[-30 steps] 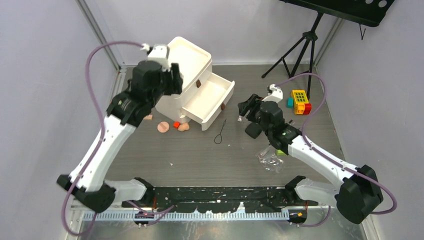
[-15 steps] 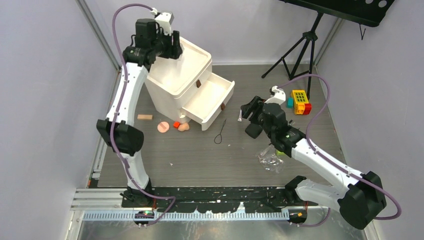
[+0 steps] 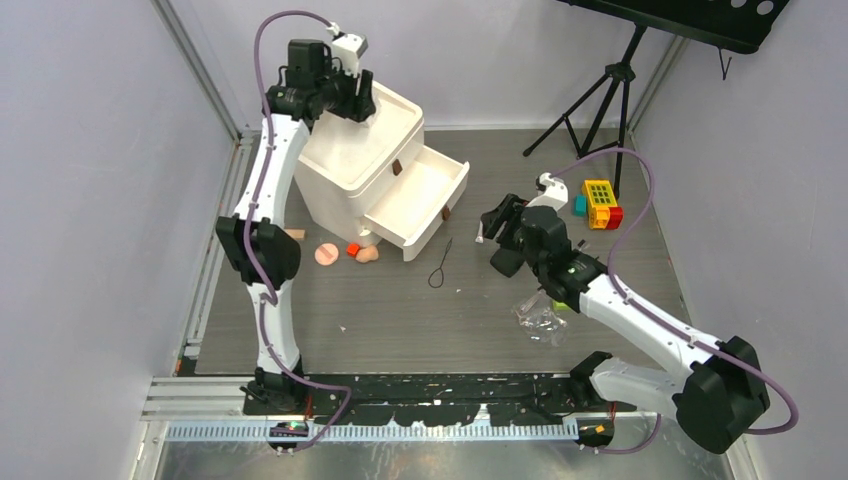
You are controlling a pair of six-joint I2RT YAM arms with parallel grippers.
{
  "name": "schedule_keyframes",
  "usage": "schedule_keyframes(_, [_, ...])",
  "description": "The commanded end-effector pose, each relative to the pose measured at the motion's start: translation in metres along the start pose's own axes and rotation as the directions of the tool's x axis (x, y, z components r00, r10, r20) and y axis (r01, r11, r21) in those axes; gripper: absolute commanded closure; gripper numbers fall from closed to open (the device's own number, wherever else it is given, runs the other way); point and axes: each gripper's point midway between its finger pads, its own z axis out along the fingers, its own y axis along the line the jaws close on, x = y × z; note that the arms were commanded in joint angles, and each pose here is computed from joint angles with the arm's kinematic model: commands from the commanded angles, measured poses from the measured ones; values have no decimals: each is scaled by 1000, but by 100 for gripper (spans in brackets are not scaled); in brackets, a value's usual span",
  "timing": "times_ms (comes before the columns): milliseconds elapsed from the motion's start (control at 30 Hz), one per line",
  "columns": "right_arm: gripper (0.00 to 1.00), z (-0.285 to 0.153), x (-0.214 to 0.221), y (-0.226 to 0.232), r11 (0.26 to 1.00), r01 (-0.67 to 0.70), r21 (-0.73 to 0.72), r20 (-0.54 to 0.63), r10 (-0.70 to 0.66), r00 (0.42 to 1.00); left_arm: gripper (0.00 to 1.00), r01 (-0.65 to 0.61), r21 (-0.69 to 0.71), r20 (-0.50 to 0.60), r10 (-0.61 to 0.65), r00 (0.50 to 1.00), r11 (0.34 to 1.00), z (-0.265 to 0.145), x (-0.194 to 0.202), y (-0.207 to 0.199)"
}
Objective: Organize the makeup
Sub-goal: Place the makeup in the storage box.
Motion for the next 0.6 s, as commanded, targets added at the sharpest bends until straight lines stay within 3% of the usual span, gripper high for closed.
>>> schedule_keyframes(0, [36, 4, -8, 2, 1000, 7, 2, 28, -7, 1000, 56, -93, -24, 78, 95, 992, 995, -13, -30, 11])
schedule_keyframes(133, [36, 6, -8, 3, 1000, 14, 3, 25, -14, 1000, 46, -99, -30, 67, 101, 993, 995, -12, -27, 14])
schedule_keyframes(333, [36, 8, -8, 5, 1000, 16, -3, 16, -16, 1000, 20, -102, -28, 90, 104, 990, 994, -21, -36, 10])
schedule_keyframes(567, [36, 5, -9, 5, 1000, 29, 1, 11, -29, 1000, 8, -94, -42, 120, 98, 988, 995, -41, -50, 6])
